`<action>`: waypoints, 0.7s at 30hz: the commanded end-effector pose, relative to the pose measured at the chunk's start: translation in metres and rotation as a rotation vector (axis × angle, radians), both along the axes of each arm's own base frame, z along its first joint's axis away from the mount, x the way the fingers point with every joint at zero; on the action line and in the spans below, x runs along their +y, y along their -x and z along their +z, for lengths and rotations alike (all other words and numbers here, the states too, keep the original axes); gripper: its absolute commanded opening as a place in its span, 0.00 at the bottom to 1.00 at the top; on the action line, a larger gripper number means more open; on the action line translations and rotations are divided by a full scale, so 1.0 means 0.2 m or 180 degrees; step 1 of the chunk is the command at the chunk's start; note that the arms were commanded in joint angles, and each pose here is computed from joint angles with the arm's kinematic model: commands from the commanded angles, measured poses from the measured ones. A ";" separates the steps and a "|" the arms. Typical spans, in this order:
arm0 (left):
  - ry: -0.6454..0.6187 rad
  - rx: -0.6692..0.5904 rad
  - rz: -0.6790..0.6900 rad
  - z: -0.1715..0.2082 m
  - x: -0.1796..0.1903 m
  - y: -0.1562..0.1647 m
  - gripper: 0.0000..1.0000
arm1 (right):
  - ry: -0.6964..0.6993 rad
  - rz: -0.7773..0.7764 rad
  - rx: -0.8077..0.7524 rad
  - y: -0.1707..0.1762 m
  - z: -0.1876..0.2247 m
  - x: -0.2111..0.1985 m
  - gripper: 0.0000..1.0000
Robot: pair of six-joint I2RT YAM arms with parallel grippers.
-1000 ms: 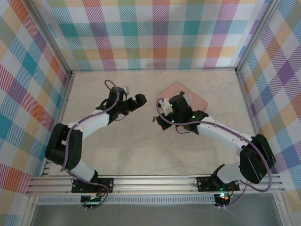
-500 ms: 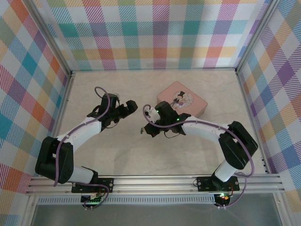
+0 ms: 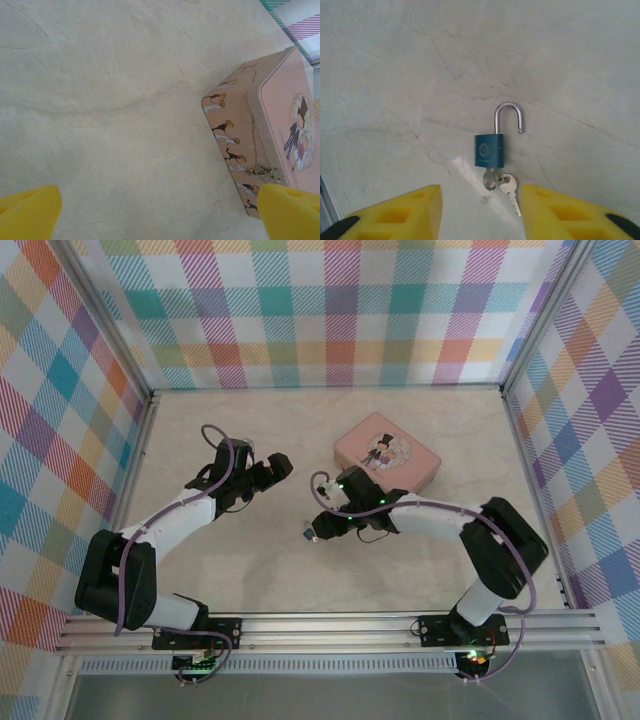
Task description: Unlock a padlock with a key
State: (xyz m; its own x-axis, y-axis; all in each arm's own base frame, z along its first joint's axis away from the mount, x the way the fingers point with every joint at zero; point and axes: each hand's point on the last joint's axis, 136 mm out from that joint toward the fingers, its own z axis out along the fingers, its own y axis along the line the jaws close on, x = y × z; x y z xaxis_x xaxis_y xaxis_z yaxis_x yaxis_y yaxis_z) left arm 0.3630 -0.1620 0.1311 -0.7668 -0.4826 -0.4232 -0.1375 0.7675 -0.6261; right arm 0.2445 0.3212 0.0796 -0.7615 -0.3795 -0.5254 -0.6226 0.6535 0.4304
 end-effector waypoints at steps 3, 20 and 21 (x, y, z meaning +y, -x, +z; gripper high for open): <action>-0.0049 -0.0035 0.0004 0.02 0.02 -0.03 1.00 | 0.0121 -0.0541 -0.0308 -0.14 0.21 -0.28 0.59; -0.1784 -0.0862 0.0464 0.26 0.48 -0.14 1.00 | 0.1443 -0.3835 -0.1536 -0.60 0.46 -1.72 1.00; -0.2006 -0.0860 0.0545 0.24 0.56 -0.14 1.00 | 0.1556 -0.3861 -0.1701 -0.61 0.44 -1.75 1.00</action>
State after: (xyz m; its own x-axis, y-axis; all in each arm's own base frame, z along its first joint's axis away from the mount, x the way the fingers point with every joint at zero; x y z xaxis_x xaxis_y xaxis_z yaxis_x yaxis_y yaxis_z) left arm 0.3856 -0.1016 0.1673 -0.6252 -0.3166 -0.7134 -0.0994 0.9389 -0.3295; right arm 0.3629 0.0059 0.1686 -0.5837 0.2179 -0.7822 0.2887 0.9561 0.0508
